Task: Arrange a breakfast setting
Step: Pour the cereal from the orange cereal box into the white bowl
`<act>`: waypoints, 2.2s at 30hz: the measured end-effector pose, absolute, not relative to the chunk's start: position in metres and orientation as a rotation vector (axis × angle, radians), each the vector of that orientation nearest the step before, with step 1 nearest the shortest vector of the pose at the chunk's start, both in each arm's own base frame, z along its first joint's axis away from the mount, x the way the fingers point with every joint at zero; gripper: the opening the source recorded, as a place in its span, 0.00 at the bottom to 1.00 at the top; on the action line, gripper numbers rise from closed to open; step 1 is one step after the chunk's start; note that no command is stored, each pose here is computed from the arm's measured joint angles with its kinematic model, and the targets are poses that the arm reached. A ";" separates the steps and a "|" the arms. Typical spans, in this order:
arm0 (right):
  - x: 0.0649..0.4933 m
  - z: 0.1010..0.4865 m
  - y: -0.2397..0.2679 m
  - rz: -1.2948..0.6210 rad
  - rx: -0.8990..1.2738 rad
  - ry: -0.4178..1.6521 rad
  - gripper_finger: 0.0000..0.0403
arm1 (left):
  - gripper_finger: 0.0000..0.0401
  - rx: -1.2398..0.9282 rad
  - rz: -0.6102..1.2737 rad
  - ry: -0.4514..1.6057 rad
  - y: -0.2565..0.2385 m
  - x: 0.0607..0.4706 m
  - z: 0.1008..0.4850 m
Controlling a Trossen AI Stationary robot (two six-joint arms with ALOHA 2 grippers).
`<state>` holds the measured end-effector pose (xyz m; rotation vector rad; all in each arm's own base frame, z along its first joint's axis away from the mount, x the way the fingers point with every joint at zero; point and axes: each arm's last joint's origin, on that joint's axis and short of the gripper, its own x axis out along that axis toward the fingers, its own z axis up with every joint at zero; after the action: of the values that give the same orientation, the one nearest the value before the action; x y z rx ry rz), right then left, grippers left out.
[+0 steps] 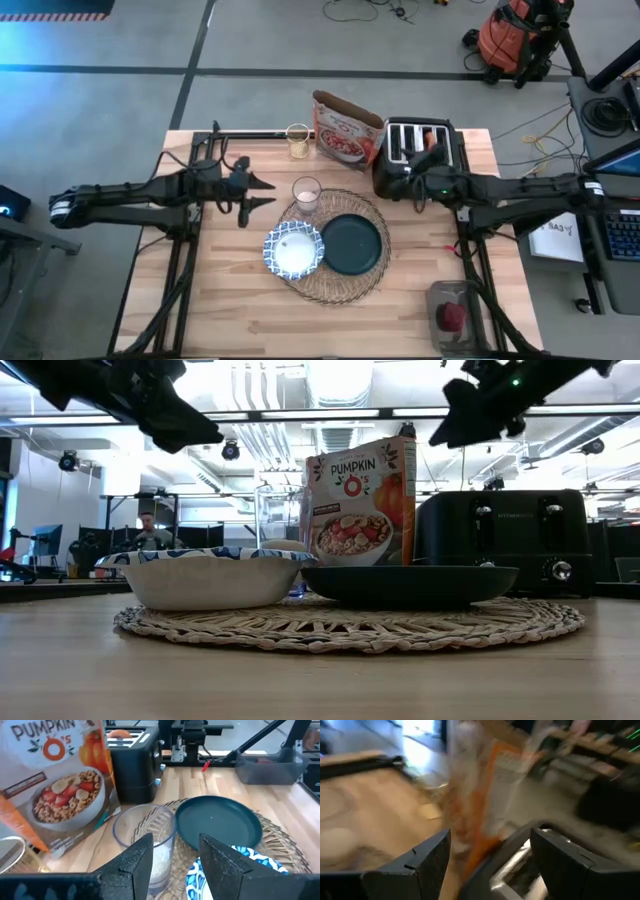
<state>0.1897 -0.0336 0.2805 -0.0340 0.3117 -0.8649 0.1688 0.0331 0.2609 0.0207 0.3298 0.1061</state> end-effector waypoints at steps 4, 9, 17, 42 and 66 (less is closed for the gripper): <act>0.203 0.284 -0.038 -0.940 -0.118 0.354 0.65 | 0.35 0.018 0.117 0.337 0.034 0.165 0.261; 0.217 0.283 -0.039 -0.927 -0.135 0.390 0.65 | 0.35 0.015 0.130 0.343 0.036 0.162 0.261; 0.225 0.280 -0.060 -1.029 -0.062 0.401 0.65 | 0.35 0.010 0.145 0.345 0.038 0.162 0.261; 0.225 0.270 -0.084 -0.983 -0.043 0.494 0.86 | 0.35 0.002 0.152 0.354 0.039 0.162 0.260; 0.249 0.238 -0.139 -0.798 -0.097 0.557 0.88 | 0.35 -0.036 0.160 0.351 0.039 0.162 0.260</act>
<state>0.2493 -0.1393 0.2378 -0.0971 0.5572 -0.7976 0.1618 0.0393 0.2599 -0.0355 0.3507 0.1603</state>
